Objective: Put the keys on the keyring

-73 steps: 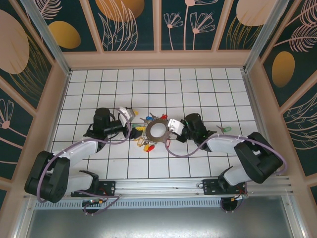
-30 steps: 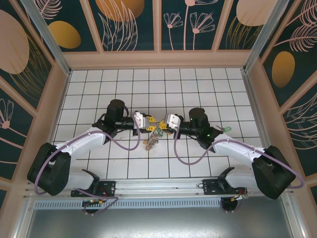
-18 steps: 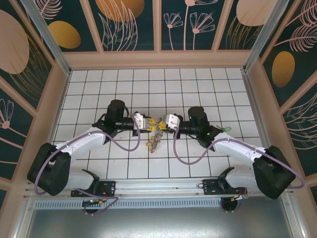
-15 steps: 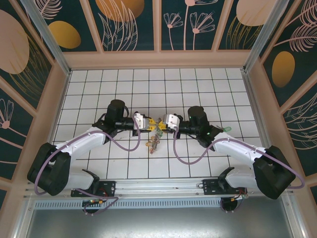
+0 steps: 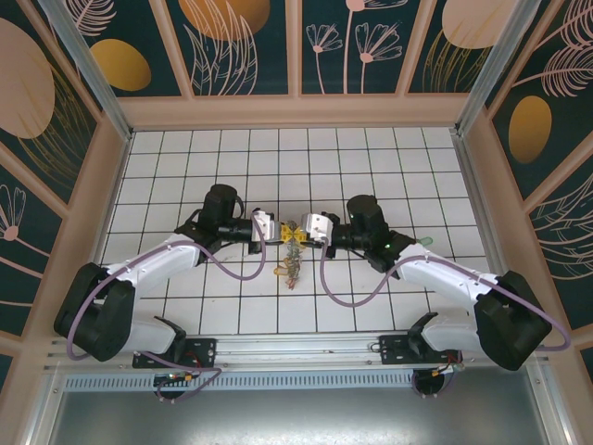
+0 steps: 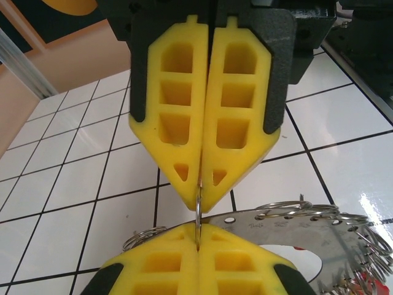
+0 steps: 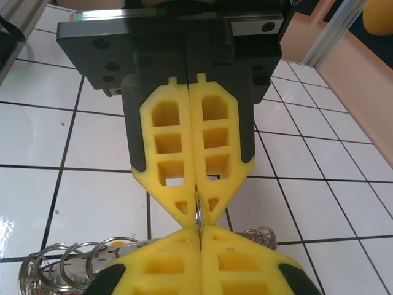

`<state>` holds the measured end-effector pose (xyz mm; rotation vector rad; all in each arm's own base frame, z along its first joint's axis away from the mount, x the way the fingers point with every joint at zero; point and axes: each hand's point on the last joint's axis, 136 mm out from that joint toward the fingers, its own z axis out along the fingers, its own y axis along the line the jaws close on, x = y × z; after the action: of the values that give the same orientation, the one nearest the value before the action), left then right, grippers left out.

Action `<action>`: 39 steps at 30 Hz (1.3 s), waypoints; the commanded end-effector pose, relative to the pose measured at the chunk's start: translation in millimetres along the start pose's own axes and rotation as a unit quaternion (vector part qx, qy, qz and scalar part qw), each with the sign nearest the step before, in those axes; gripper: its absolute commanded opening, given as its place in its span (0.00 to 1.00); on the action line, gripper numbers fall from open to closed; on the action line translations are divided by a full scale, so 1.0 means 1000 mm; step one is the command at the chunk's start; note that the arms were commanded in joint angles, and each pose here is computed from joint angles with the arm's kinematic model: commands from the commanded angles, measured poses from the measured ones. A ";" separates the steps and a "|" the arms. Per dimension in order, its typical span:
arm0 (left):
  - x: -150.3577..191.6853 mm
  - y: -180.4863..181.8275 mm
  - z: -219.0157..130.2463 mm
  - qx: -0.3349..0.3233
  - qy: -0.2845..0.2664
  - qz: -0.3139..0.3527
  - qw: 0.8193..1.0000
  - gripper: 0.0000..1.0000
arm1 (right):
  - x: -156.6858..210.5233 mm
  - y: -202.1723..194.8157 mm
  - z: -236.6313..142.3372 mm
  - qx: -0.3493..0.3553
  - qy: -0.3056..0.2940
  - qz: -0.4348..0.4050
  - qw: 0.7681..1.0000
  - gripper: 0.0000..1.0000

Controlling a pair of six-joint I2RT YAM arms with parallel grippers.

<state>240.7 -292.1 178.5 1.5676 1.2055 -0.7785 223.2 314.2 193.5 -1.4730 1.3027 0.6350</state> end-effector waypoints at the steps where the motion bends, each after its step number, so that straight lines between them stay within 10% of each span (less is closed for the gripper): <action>1: -0.021 0.005 -0.003 -0.016 -0.031 0.030 0.999 0.00 | -0.028 -0.013 -0.003 0.016 -0.025 -0.034 0.999 0.23; 10: -0.045 0.034 -0.020 -0.140 -0.046 0.117 0.982 0.00 | -0.021 -0.013 -0.032 0.057 -0.003 -0.017 0.998 0.42; 14: -0.043 0.046 -0.026 -0.181 -0.015 0.161 0.970 0.00 | -0.010 -0.055 -0.059 0.195 -0.010 0.070 0.978 0.47; 17: -0.041 0.060 -0.029 -0.207 0.009 0.151 0.967 0.00 | 0.021 -0.109 -0.104 0.364 0.011 0.209 0.908 0.54; 20: -0.034 0.066 -0.027 -0.208 0.029 0.139 0.968 0.00 | 0.063 -0.140 -0.162 0.500 0.050 0.362 0.785 0.59; 29: -0.022 0.056 -0.021 -0.204 -0.002 0.086 0.975 0.00 | 0.197 -0.084 -0.256 0.519 0.174 0.649 0.528 0.52; 39: -0.018 0.057 -0.015 -0.187 0.008 0.066 0.980 0.00 | 0.269 -0.050 -0.264 0.470 0.191 0.751 0.422 0.30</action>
<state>286.9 -279.9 192.5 1.3586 1.2294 -0.4122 283.2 -49.7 78.0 0.8873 2.4765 0.2336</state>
